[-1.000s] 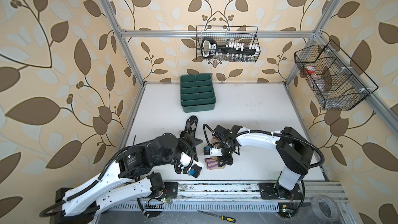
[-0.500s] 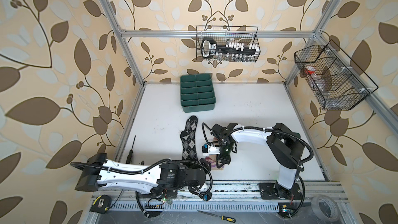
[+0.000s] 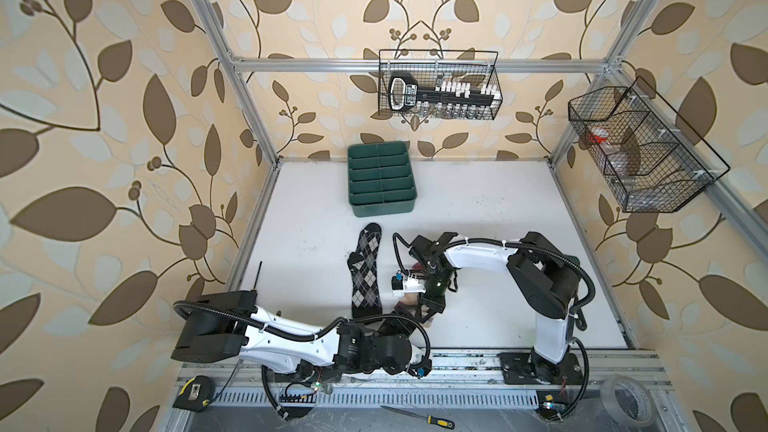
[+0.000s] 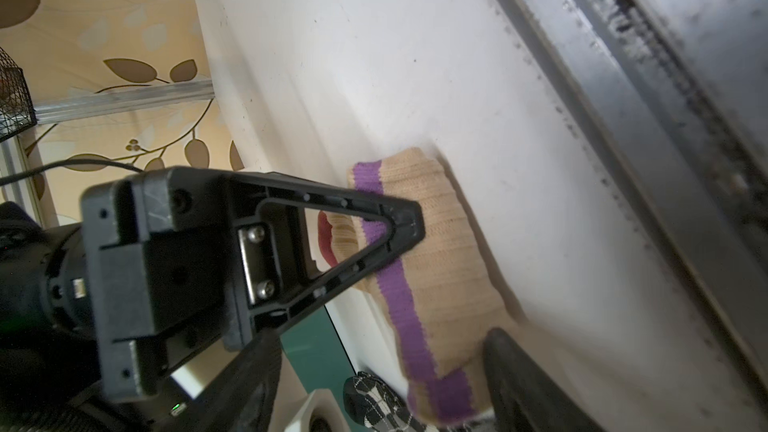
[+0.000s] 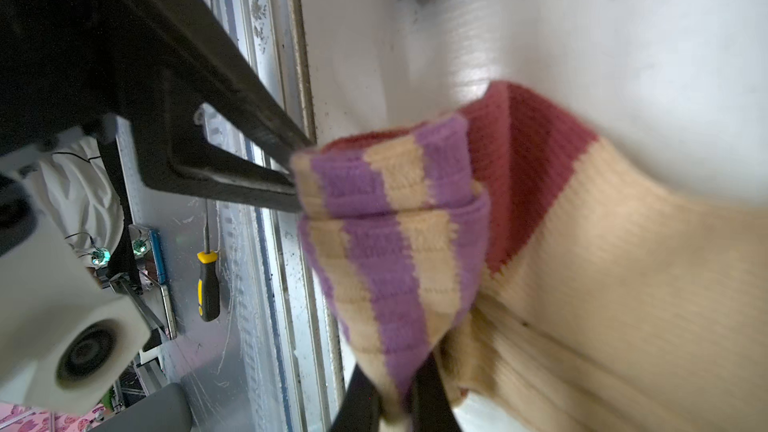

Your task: Roll the socks

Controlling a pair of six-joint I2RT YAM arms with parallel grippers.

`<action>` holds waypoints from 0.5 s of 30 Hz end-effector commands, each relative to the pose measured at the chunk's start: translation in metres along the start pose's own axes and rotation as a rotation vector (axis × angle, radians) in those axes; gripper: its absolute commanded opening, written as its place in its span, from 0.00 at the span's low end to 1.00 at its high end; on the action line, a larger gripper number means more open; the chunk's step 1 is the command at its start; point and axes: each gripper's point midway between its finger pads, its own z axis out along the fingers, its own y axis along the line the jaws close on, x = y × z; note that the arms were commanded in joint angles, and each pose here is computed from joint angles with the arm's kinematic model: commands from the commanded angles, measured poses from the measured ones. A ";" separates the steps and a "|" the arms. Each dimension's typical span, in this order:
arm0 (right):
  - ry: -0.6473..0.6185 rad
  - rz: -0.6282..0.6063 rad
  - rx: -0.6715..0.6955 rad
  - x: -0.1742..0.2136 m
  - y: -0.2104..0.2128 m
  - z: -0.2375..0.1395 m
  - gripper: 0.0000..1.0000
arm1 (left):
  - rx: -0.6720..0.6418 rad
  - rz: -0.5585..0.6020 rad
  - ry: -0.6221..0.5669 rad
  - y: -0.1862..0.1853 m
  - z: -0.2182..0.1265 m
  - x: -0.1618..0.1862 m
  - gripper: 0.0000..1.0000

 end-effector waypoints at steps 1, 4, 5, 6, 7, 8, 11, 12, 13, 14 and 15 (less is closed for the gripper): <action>0.024 0.002 -0.018 0.003 -0.003 0.003 0.08 | -0.044 -0.075 -0.011 0.009 0.001 -0.005 0.75; 0.022 0.005 -0.024 0.004 -0.003 0.002 0.08 | -0.021 -0.079 -0.002 -0.001 0.006 -0.004 0.72; 0.025 0.007 -0.025 0.005 -0.003 0.003 0.07 | -0.019 -0.079 0.012 -0.004 0.007 -0.002 0.71; 0.022 0.006 -0.023 0.005 -0.002 0.002 0.07 | -0.016 -0.088 0.025 -0.006 0.009 0.000 0.69; 0.024 0.003 -0.018 0.006 -0.003 0.002 0.08 | -0.012 -0.085 0.037 -0.009 0.010 0.002 0.68; 0.024 0.002 -0.017 0.007 -0.003 0.001 0.08 | -0.009 -0.089 0.045 -0.011 0.011 0.003 0.67; 0.006 -0.003 -0.011 0.006 -0.003 -0.002 0.08 | 0.013 -0.121 0.040 -0.016 0.010 0.004 0.64; 0.000 -0.002 -0.011 0.005 -0.003 -0.003 0.08 | 0.016 -0.118 0.036 -0.018 0.010 0.004 0.63; -0.001 -0.003 -0.014 0.006 -0.002 -0.004 0.08 | 0.014 -0.119 0.038 -0.019 0.011 0.005 0.63; -0.004 -0.003 -0.013 0.005 -0.002 -0.004 0.08 | 0.015 -0.113 0.045 -0.021 0.012 0.005 0.61; -0.002 -0.003 -0.014 0.006 -0.002 -0.004 0.08 | 0.016 -0.113 0.057 -0.021 0.012 0.007 0.59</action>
